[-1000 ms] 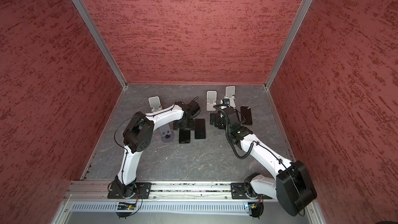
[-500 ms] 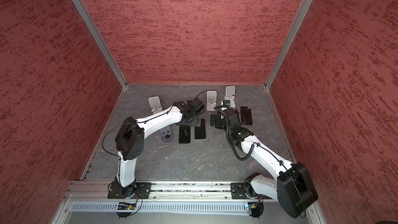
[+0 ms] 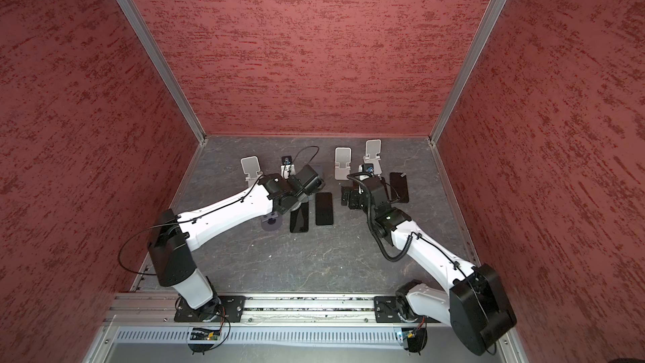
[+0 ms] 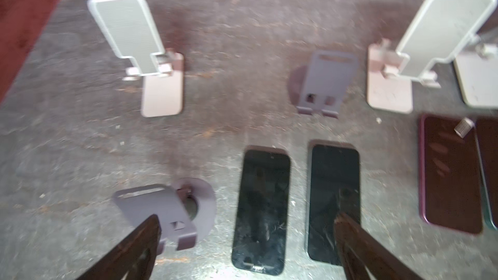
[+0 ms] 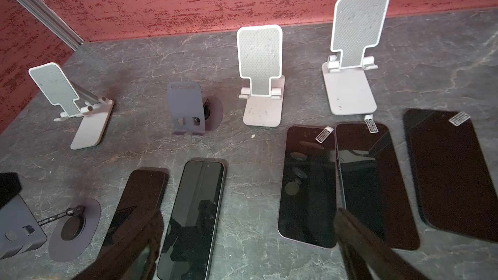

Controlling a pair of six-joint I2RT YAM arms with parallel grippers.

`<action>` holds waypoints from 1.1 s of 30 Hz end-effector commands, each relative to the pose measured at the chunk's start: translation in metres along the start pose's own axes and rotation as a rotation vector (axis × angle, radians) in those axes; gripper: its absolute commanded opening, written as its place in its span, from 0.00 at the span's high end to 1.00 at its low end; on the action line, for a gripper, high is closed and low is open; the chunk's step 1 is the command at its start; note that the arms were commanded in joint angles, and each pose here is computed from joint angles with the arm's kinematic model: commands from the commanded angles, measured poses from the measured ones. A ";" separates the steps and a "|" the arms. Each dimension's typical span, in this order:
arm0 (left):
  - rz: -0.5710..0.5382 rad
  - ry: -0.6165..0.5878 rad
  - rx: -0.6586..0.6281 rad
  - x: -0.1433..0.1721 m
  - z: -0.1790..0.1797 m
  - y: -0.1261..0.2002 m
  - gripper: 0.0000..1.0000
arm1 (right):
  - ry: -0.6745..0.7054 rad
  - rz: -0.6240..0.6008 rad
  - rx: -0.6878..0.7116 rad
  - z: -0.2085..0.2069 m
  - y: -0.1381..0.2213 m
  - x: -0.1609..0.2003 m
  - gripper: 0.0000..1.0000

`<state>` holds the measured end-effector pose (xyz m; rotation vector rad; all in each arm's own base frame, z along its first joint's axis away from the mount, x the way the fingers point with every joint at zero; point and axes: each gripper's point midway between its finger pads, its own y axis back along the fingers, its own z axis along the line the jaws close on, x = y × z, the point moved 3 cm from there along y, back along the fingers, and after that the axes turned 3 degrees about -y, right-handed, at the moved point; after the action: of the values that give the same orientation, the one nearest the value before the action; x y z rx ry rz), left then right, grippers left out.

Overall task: Remove the phone from the phone stand
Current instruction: Place the phone at the center of the table, then pick up the phone stand from the center of the table.

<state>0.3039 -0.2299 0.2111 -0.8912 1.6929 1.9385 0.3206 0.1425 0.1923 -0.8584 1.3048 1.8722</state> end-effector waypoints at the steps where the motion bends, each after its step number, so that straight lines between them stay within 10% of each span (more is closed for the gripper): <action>1: -0.090 0.141 -0.061 -0.004 0.024 0.007 0.01 | -0.026 -0.018 -0.029 0.003 0.000 -0.004 0.01; 19: 0.073 0.390 -0.101 0.033 0.078 -0.031 0.01 | -0.027 -0.001 -0.039 0.004 -0.004 -0.001 0.01; 33: 0.185 0.351 -0.102 0.056 0.071 -0.067 0.00 | -0.024 0.011 -0.040 0.005 -0.009 0.000 0.01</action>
<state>0.2903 -0.1503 0.1320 -1.2329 1.9250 2.1046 0.3223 0.1496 0.1813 -0.8433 1.3056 1.9258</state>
